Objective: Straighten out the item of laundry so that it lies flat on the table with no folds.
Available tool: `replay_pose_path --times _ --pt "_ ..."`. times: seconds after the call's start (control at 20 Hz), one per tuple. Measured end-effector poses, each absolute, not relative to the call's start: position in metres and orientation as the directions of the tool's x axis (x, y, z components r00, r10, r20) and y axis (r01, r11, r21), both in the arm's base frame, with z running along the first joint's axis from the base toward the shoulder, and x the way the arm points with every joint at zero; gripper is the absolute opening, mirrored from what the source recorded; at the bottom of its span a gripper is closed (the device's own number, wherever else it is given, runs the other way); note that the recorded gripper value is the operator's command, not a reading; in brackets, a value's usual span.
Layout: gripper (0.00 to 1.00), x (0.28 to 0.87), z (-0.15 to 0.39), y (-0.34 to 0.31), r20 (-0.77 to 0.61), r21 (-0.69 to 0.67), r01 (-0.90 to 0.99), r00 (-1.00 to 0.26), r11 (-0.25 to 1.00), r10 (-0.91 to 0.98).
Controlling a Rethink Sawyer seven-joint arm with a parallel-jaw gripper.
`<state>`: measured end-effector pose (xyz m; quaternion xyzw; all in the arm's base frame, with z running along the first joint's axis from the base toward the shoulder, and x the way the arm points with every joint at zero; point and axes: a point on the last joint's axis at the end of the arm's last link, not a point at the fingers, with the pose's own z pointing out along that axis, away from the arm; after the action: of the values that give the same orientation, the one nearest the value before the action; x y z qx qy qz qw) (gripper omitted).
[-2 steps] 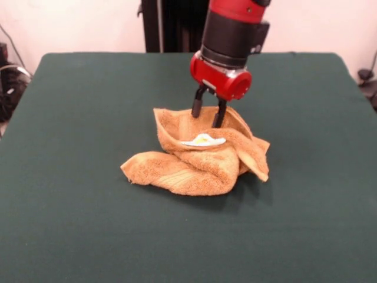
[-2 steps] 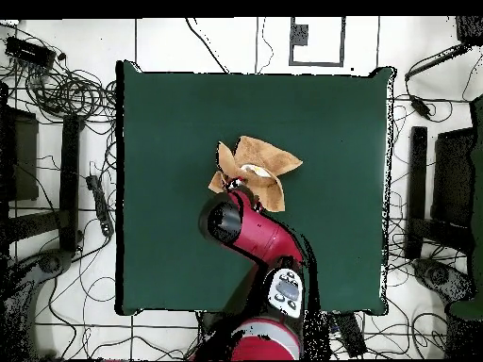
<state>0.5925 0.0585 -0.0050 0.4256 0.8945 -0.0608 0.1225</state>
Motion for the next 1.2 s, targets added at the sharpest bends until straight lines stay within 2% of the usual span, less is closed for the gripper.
replay_pose_path --times 0.25,0.5,0.95,1.2 --pt "1.00 0.585 -0.017 0.062 -0.256 -0.020 0.774 -0.616 0.633 0.745" --pt "1.00 0.585 -0.004 0.068 -0.263 -0.030 0.765 -0.627 0.644 0.733" --pt "1.00 0.567 0.083 0.100 -0.100 -0.124 0.750 -0.661 0.650 0.744" --pt "1.00 0.563 0.106 0.098 -0.061 -0.139 0.757 -0.650 0.638 0.758"
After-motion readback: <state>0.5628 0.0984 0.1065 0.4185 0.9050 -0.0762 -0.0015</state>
